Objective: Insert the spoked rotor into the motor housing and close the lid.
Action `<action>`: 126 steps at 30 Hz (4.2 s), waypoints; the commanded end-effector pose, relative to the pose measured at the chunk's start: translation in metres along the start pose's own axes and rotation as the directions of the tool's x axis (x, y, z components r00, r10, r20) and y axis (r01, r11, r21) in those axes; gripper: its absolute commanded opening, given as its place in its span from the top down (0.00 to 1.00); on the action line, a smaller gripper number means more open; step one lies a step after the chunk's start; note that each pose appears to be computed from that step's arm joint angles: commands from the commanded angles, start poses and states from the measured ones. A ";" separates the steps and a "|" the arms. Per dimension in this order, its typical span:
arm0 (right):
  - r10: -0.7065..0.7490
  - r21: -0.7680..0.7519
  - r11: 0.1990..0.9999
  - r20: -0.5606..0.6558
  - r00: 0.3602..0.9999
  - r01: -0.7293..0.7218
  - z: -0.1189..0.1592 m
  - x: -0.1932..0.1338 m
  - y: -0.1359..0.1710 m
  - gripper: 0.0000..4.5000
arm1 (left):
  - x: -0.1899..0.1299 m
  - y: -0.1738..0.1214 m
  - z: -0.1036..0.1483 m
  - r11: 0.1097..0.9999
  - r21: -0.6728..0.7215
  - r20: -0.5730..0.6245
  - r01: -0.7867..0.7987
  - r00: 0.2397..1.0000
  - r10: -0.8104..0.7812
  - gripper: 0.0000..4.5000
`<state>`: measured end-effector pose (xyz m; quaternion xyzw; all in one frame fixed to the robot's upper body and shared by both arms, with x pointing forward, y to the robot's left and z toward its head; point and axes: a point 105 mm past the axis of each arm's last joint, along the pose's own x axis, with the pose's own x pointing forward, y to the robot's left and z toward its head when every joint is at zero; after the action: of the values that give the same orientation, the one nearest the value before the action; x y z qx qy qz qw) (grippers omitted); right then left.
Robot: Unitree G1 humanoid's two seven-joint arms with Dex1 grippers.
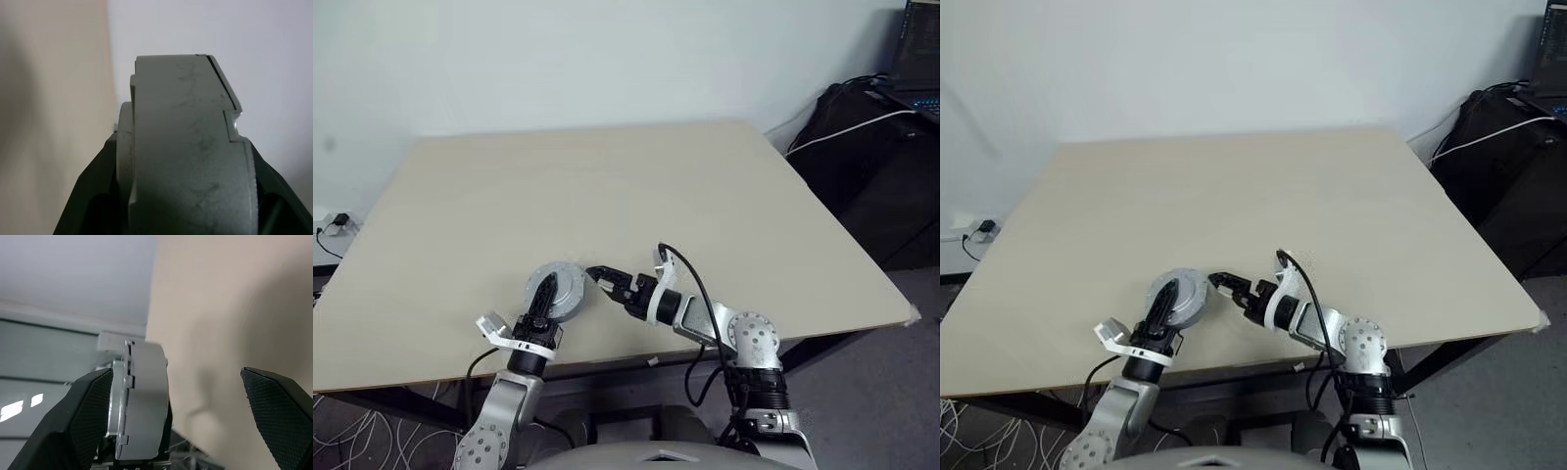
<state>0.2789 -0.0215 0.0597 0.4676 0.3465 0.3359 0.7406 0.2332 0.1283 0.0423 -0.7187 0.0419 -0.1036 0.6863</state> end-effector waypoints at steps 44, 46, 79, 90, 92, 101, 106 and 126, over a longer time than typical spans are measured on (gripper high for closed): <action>-0.044 -0.712 0.665 0.267 0.963 0.227 0.018 -0.028 -0.008 0.00 | 0.112 0.023 0.160 0.912 0.112 0.567 -0.394 0.779 0.267 0.52; -0.045 -0.713 0.664 0.263 0.964 0.226 0.017 -0.028 -0.008 0.00 | 0.111 0.029 0.159 0.903 0.109 0.561 -0.415 0.776 0.289 0.52; -0.067 -0.693 0.685 0.246 0.967 0.224 0.012 -0.025 -0.014 0.00 | 0.016 0.045 0.061 0.799 0.092 0.381 -0.595 0.762 0.524 0.01; -0.040 -0.733 0.635 0.286 0.957 0.246 0.015 -0.037 -0.015 0.00 | 0.029 0.002 0.025 0.563 0.759 0.213 -0.326 0.942 0.258 0.01; -0.042 -0.733 0.617 0.332 0.942 0.285 0.018 -0.042 -0.018 0.00 | 0.032 -0.001 0.019 0.470 0.843 0.177 -0.262 0.960 0.217 0.01; -0.124 -0.668 0.459 0.604 0.787 0.585 0.041 -0.076 -0.037 0.00 | 0.034 0.001 0.009 0.047 0.993 0.098 -0.105 0.986 0.137 0.01; -0.112 -0.686 0.398 0.623 0.774 0.609 0.032 -0.085 -0.040 0.00 | 0.029 0.004 0.005 -0.116 0.992 0.060 -0.051 0.996 0.070 0.01; -0.105 -0.765 0.413 0.498 0.861 0.493 0.010 -0.083 -0.047 0.00 | 0.024 0.007 0.005 -0.137 0.990 0.038 -0.031 0.998 0.044 0.01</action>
<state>0.2473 -0.1099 0.0250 0.0016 0.0825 0.2295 0.9698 0.2546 0.1277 0.0274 0.0457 -0.0064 -0.0835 0.9954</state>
